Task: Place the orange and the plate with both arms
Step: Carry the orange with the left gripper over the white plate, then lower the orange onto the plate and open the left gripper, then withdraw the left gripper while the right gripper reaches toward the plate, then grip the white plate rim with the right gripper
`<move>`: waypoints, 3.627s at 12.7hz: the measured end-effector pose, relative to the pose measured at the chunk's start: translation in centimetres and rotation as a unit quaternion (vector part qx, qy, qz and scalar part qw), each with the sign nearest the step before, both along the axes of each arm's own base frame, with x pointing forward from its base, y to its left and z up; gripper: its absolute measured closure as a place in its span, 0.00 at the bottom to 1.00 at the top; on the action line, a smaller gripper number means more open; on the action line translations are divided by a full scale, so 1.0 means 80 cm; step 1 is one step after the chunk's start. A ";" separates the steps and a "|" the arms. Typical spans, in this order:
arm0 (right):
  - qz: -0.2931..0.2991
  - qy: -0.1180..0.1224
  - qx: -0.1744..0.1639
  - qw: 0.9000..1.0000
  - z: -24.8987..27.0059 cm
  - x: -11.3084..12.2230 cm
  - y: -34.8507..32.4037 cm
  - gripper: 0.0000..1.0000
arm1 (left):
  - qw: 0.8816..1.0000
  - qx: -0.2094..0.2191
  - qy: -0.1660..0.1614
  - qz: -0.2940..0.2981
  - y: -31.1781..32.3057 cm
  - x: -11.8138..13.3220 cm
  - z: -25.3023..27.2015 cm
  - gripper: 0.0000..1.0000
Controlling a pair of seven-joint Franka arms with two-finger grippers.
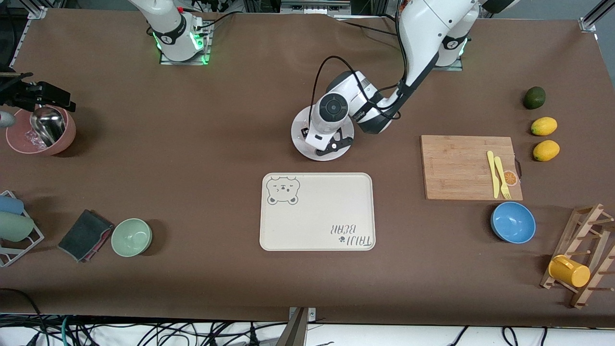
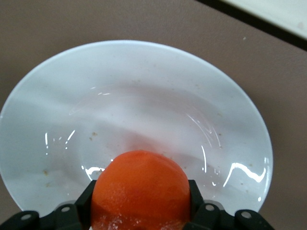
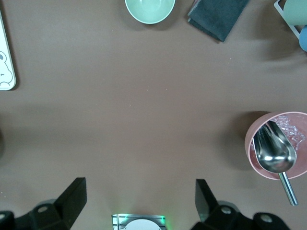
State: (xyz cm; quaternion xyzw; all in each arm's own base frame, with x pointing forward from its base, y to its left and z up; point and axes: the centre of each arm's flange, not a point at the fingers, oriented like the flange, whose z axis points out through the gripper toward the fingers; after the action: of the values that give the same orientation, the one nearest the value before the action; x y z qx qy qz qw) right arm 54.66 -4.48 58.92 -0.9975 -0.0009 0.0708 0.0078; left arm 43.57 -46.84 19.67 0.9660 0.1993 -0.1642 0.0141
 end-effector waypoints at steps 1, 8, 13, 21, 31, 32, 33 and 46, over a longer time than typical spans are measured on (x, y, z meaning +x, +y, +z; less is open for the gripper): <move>0.000 0.000 0.000 1.000 0.000 0.000 0.000 0.00 | 1.000 0.001 0.002 -0.001 -0.001 -0.002 -0.003 0.24; 0.001 0.002 0.000 1.000 0.000 -0.001 0.000 0.00 | 0.999 0.036 0.000 0.036 0.042 0.098 0.074 0.00; 0.033 0.094 0.003 0.995 -0.020 -0.022 0.045 0.00 | 0.997 0.056 -0.001 0.060 0.241 0.246 0.158 0.00; 0.049 0.210 0.126 0.968 -0.102 -0.015 0.127 0.00 | 0.997 -0.010 -0.021 -0.073 0.526 0.304 0.215 0.00; -0.069 0.215 0.410 0.884 -0.307 0.079 0.270 0.00 | 0.981 0.006 -0.123 -0.151 0.565 0.245 0.418 0.00; -0.090 0.208 0.434 0.872 -0.327 0.083 0.291 0.00 | 0.976 0.003 -0.128 -0.178 0.559 0.237 0.427 0.00; -0.110 0.190 0.453 0.864 -0.348 0.083 0.318 0.00 | 0.969 -0.002 -0.130 -0.209 0.559 0.228 0.433 0.00; -0.028 0.004 0.469 0.883 -0.557 -0.083 0.499 0.00 | 0.954 -0.003 -0.151 -0.258 0.591 0.180 0.451 0.00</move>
State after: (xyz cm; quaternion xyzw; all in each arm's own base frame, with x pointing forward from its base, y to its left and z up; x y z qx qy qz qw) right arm 48.06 35.46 14.38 -0.8768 -0.0062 0.0657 0.4763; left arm 57.95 0.43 55.78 0.9980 -0.0616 -0.0155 0.0041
